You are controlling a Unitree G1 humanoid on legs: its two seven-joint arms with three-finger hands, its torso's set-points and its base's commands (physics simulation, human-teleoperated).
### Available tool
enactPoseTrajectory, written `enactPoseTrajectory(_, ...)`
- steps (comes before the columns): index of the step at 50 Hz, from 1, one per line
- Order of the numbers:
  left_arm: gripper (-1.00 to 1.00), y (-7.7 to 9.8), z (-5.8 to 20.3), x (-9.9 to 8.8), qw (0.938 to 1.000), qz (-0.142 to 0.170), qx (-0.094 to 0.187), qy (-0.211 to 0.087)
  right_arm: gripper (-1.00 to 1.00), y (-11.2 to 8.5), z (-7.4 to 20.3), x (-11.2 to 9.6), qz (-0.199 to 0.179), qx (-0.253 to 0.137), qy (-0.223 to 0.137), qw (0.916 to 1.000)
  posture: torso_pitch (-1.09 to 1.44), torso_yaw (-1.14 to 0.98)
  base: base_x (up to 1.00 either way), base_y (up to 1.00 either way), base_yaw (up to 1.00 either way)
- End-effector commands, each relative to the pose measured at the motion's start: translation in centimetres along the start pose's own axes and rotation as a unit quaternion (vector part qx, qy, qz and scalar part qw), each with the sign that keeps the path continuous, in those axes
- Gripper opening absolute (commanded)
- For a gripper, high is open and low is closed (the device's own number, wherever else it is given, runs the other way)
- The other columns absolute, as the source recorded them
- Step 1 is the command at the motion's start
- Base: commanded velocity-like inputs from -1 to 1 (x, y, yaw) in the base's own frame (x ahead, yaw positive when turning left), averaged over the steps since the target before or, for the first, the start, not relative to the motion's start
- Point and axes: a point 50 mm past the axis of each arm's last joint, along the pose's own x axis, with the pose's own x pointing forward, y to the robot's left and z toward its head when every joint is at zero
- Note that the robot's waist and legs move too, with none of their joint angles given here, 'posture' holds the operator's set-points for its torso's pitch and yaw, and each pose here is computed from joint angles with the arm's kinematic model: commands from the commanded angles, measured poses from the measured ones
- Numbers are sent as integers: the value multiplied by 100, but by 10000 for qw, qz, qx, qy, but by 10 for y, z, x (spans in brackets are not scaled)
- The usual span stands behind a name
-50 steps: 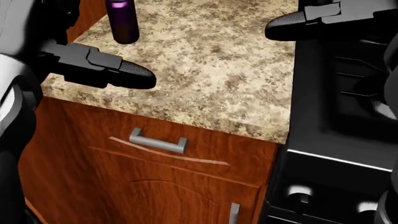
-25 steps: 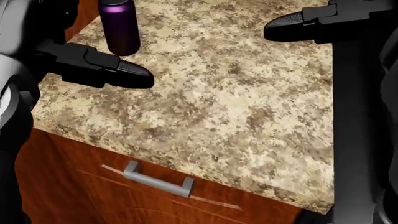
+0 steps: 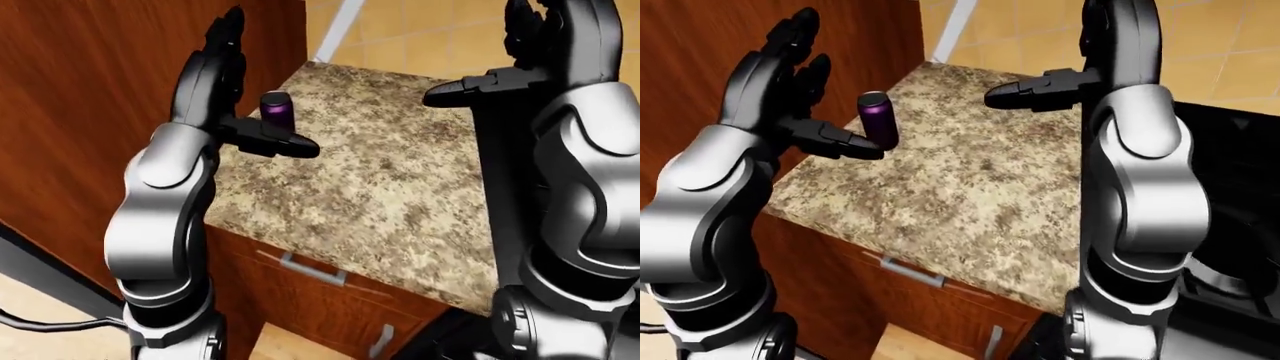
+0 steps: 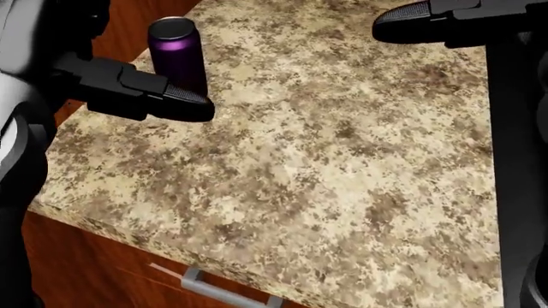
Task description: Move the drinks to the dining counter.
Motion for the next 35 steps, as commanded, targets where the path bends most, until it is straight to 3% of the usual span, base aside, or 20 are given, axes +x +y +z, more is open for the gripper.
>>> enactPoseTrajectory(1, 100, 7, 14, -3, 9991, 209, 69, -353, 100, 1, 15, -1, 34, 7, -408, 9992, 0, 0, 0, 0, 0)
enactPoseTrajectory(12, 100, 6, 12, -3, 9992, 192, 88, -338, 100, 0, 18, -2, 2, 15, -443, 9990, 0, 0, 0, 0, 0)
enactPoseTrajectory(35, 100, 5, -12, 16, 9996, 201, 190, -37, 100, 0, 20, -2, -20, 56, -482, 9988, 0, 0, 0, 0, 0)
